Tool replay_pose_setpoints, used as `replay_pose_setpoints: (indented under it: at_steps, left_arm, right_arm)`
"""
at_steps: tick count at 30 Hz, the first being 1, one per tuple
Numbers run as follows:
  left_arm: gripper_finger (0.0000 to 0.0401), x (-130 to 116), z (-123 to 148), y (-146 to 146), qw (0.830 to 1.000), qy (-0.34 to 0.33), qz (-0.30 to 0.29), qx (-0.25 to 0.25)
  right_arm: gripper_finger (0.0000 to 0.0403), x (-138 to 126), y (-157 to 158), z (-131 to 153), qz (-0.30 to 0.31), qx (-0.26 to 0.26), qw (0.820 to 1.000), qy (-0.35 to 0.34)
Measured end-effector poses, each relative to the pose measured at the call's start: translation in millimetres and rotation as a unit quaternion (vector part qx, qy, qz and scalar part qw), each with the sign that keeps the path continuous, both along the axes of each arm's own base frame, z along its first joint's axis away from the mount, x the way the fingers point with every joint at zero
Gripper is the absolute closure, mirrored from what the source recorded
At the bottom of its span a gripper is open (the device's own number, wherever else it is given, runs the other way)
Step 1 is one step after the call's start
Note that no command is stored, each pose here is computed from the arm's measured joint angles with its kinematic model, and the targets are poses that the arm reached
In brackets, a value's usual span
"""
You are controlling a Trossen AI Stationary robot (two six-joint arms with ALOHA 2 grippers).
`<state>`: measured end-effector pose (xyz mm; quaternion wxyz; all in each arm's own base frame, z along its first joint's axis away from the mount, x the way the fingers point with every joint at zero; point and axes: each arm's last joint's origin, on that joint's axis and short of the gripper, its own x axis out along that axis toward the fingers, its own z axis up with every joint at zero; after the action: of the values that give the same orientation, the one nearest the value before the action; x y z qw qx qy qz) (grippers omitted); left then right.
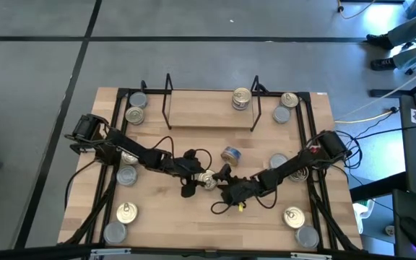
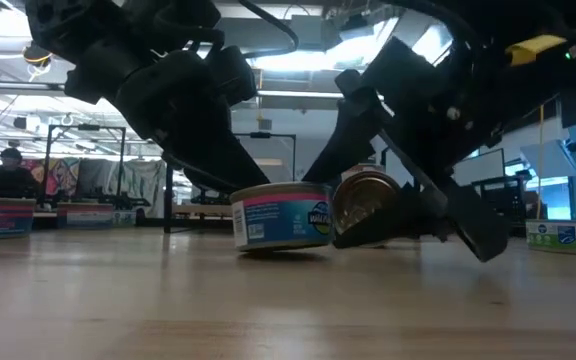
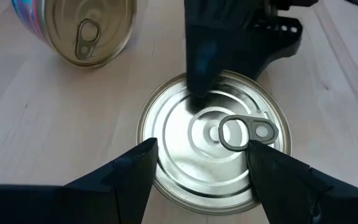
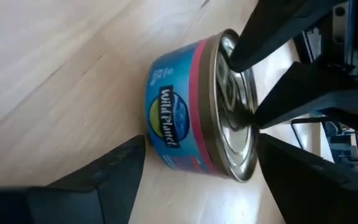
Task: Stack canned seafood by type on shelf
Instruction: Put the blue-pink tuna can on the shelf
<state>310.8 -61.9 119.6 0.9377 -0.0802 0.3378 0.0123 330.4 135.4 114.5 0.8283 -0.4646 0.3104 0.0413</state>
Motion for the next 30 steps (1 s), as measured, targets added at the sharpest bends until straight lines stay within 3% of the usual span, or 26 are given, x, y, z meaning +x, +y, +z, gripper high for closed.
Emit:
replay_pose_setpoints:
  at_steps: [12,22,30]
  left_arm:
    - [0.0152,0.0,-0.2,0.0,1.0,-0.001,0.0,0.0]
    - [0.0152,0.0,-0.1,0.3,1.0,-0.001,0.0,0.0]
    - [0.0152,-0.2,-0.2,0.6,1.0,-0.001,0.002,0.0]
  right_arm:
    - [0.01,9.2,2.1,-13.5,0.038,-0.051,0.998,0.002]
    - [0.01,24.2,-13.1,-8.6,0.016,-0.001,1.0,0.026]
    - [0.0112,27.5,-19.7,-7.5,-0.005,-0.011,1.0,0.019]
